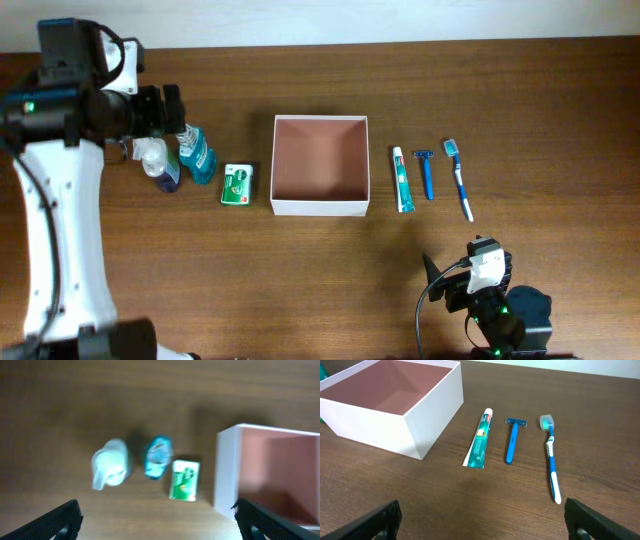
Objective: Pack container
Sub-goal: 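Reach the left gripper to the blue soap bottle and grasp it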
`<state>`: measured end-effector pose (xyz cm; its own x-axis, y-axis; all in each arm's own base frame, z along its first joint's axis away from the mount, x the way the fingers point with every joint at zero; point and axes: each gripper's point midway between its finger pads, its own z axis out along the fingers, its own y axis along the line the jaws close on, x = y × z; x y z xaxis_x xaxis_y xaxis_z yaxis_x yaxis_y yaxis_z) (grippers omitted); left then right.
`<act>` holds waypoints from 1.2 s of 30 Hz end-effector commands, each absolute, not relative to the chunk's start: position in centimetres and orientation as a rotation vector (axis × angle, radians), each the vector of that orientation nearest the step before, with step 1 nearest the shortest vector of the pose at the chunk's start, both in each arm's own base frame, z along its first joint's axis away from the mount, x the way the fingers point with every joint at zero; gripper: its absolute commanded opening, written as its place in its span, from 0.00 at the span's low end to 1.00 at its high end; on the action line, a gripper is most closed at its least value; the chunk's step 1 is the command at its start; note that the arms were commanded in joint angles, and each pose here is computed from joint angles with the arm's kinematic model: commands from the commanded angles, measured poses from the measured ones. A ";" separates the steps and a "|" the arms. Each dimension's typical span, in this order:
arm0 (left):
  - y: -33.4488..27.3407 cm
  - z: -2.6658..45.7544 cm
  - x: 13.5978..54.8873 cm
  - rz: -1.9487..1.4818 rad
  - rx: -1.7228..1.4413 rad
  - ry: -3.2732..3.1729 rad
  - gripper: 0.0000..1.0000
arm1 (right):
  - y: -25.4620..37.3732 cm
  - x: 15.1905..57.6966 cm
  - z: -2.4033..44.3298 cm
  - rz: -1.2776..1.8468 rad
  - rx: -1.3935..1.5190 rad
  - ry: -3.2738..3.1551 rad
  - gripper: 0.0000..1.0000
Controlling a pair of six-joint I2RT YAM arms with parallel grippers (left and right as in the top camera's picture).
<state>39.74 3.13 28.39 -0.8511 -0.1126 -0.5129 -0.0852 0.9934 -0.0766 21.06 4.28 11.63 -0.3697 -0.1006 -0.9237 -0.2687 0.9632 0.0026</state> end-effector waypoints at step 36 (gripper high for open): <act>10.8 10.0 42.6 0.016 -0.188 3.048 0.27 | 4.0 21.1 11.5 0.176 -0.247 1.952 0.99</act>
<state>42.97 10.59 9.98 -0.9860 -0.1225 -0.1128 -0.1230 0.9924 -0.0026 21.06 4.28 11.63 -0.3695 -0.1014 -0.9237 -0.2690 0.9631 0.0019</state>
